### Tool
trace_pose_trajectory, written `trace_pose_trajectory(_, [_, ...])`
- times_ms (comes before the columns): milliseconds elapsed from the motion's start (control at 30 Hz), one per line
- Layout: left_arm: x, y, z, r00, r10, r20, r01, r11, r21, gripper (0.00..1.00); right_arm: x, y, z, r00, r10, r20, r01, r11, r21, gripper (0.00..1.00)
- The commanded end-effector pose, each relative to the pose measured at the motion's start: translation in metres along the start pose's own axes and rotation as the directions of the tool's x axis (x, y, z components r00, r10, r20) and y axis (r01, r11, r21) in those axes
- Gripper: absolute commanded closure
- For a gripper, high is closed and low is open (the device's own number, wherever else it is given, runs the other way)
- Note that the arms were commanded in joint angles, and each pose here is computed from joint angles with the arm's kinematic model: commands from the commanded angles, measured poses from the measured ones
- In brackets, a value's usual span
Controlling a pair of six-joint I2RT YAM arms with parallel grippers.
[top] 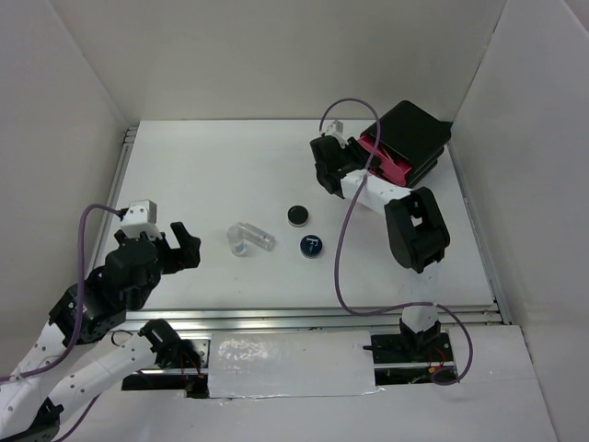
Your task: Organize the makeup
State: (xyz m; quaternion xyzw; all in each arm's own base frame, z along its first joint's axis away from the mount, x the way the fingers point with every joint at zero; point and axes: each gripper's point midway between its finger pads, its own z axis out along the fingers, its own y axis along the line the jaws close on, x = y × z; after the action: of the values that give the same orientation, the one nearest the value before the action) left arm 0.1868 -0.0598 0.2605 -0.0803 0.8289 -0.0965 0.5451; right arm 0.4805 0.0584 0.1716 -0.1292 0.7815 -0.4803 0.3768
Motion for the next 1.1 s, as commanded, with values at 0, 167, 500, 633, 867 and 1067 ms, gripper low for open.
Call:
trace_pose_trajectory(0, [-0.007,-0.006,0.002,1.0,0.003,0.02,-0.003,1.0,0.016,0.01,-0.019,-0.038,0.013,0.992,0.127,0.015,-0.127,0.985,0.119,0.63])
trace_pose_trajectory(167, [-0.006,-0.007,0.003,1.0,0.004,0.017,-0.005,1.0,0.016,0.01,-0.017,-0.04,0.024,0.991,0.136,0.009,-0.136,0.983,0.121,0.59])
trace_pose_trajectory(500, [-0.004,-0.007,0.005,1.0,0.011,0.008,-0.011,1.0,0.005,0.01,-0.017,-0.043,0.035,0.989,0.149,0.018,-0.15,0.982,0.112,0.52])
trace_pose_trajectory(633, [-0.003,-0.007,0.007,1.0,0.017,0.001,-0.017,1.0,-0.001,0.01,-0.016,-0.045,0.034,0.988,0.152,0.019,-0.154,0.982,0.108,0.46])
trace_pose_trajectory(867, [-0.003,-0.007,0.007,1.0,0.017,0.001,-0.017,1.0,-0.001,0.01,-0.015,-0.038,-0.004,0.979,0.194,0.057,-0.198,0.979,0.057,0.35])
trace_pose_trajectory(1067, [-0.003,-0.006,0.006,1.0,0.012,0.004,-0.012,1.0,-0.003,0.01,0.0,-0.006,-0.018,0.987,0.155,0.051,-0.156,0.987,0.023,0.34])
